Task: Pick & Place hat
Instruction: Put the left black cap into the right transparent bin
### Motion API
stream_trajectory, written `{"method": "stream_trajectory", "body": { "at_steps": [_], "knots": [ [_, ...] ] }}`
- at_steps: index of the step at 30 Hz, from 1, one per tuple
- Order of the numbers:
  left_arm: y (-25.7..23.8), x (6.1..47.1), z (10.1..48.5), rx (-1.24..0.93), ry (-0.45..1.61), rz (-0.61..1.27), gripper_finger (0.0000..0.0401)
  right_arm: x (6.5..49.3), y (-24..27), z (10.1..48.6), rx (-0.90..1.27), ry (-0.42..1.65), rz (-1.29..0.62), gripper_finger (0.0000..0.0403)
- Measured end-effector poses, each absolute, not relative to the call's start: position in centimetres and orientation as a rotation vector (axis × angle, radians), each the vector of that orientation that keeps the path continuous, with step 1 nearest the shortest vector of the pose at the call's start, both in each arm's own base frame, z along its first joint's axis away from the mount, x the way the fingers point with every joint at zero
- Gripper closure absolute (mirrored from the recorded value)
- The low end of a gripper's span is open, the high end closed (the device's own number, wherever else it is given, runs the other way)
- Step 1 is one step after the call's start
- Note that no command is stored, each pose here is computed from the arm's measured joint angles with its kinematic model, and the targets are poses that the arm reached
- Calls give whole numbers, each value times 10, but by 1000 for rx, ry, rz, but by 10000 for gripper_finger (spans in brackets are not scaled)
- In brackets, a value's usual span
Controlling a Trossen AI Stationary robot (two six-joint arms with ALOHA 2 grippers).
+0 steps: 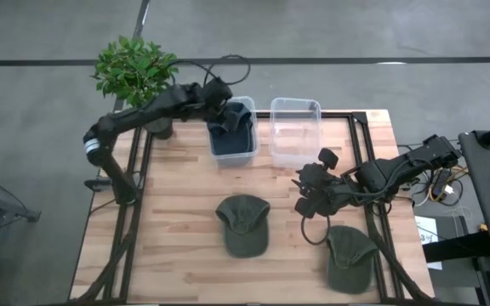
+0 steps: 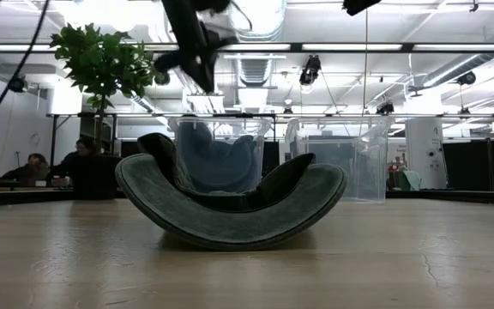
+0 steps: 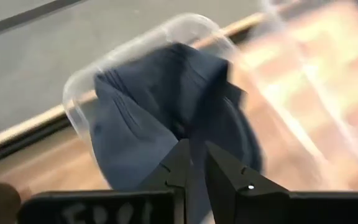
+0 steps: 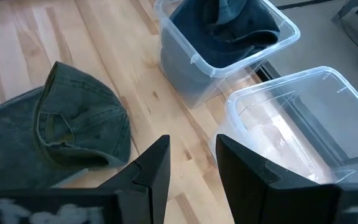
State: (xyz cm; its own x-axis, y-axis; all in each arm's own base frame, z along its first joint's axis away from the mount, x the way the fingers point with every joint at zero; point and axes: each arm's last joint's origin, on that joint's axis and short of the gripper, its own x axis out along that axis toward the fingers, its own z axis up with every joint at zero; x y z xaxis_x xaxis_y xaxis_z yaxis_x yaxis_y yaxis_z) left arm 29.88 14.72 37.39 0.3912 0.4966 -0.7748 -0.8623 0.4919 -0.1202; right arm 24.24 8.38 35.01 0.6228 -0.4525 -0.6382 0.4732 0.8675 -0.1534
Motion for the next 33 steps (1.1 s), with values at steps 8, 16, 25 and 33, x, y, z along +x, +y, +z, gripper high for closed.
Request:
{"method": "stream_trajectory", "body": {
  "at_steps": [8,16,25,33],
  "knots": [
    [56,274,401,-523,699,806,363,242,87,348,83,788,-434,280],
    [-32,236,391,-607,574,742,363,250,96,353,237,780,-253,280],
    [-89,203,337,-755,547,735,363,261,101,363,403,647,-213,280],
    [-113,189,291,-754,575,695,362,262,103,353,569,674,-252,280]
  ]
}}
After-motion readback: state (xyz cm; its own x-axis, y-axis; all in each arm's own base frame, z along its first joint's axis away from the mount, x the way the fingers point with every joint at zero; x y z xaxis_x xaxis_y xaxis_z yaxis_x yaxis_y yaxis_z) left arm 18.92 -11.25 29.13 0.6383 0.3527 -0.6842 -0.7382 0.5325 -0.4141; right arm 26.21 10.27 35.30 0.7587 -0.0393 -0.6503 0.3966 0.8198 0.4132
